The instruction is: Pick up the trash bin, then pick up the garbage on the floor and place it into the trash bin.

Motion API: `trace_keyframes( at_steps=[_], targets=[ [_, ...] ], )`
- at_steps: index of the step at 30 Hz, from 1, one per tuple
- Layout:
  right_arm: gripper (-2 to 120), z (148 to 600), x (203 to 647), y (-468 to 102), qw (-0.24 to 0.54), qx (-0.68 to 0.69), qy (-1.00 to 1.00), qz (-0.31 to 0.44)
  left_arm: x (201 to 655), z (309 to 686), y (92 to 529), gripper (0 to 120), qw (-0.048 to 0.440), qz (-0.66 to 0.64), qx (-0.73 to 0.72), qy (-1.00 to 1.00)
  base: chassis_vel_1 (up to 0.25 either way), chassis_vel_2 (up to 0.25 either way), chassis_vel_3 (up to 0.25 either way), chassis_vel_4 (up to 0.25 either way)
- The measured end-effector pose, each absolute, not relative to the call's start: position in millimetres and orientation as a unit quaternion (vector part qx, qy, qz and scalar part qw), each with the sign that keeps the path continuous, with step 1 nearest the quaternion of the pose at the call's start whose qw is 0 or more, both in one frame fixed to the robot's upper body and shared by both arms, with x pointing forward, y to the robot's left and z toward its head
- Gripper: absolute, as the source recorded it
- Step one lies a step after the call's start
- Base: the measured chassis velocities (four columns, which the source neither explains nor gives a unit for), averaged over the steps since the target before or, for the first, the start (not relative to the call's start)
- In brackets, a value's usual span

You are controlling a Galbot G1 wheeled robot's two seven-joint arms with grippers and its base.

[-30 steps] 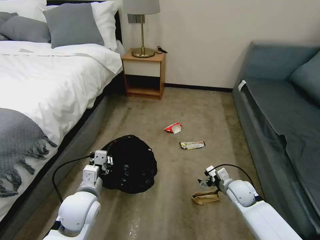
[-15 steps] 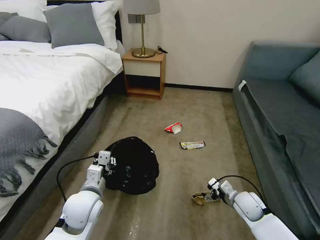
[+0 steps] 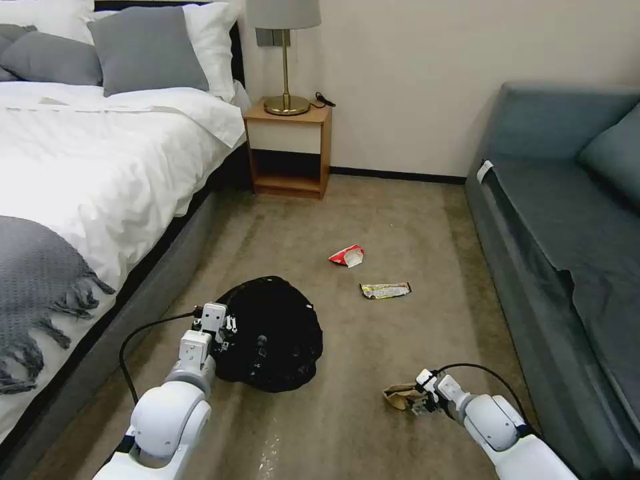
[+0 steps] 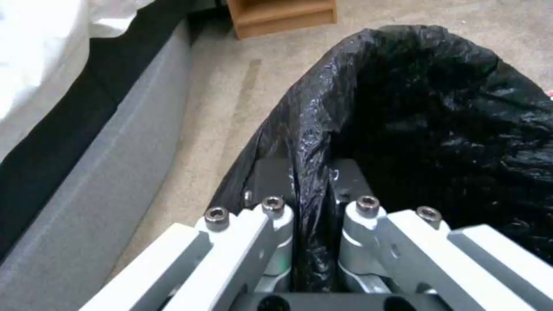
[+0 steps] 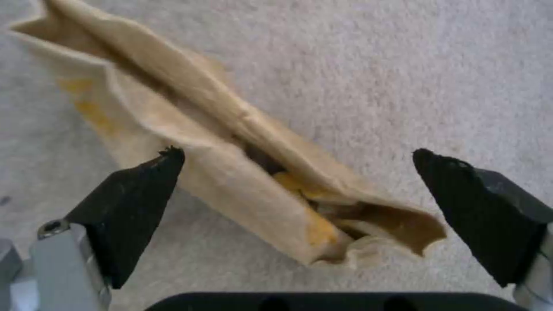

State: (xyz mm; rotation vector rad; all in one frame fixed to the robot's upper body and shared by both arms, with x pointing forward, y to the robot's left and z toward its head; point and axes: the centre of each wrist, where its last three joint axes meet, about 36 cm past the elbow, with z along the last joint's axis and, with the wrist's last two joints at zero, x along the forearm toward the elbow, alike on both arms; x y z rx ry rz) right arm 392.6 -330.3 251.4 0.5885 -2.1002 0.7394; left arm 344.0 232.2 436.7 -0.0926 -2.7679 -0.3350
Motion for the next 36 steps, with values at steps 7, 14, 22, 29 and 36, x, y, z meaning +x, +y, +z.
trace_keyframes(
  at_steps=[7,14,22,29,36],
  targets=[
    [82,241,398,-332,0.411,0.230,-0.832,0.293,345,435,232,5,0.172,-0.117,-0.038,-0.977,0.000,0.000,0.000,0.000],
    [59,227,396,-330,0.418,0.245,-0.820,0.306,345,434,233,5,0.172,-0.116,-0.039,-0.977,0.000,0.000,0.000,0.000],
    [25,217,399,-321,0.419,0.262,-0.812,0.310,345,434,239,5,0.172,-0.117,-0.036,-0.978,0.000,0.000,0.000,0.000],
    [0,214,402,-323,0.418,0.265,-0.813,0.308,349,435,241,5,0.168,-0.117,-0.037,-0.978,0.000,0.000,0.000,0.000],
    [0,216,405,-324,0.413,0.259,-0.820,0.300,349,435,244,5,0.165,-0.119,-0.040,-0.978,0.000,0.000,0.000,0.000]
  ],
)
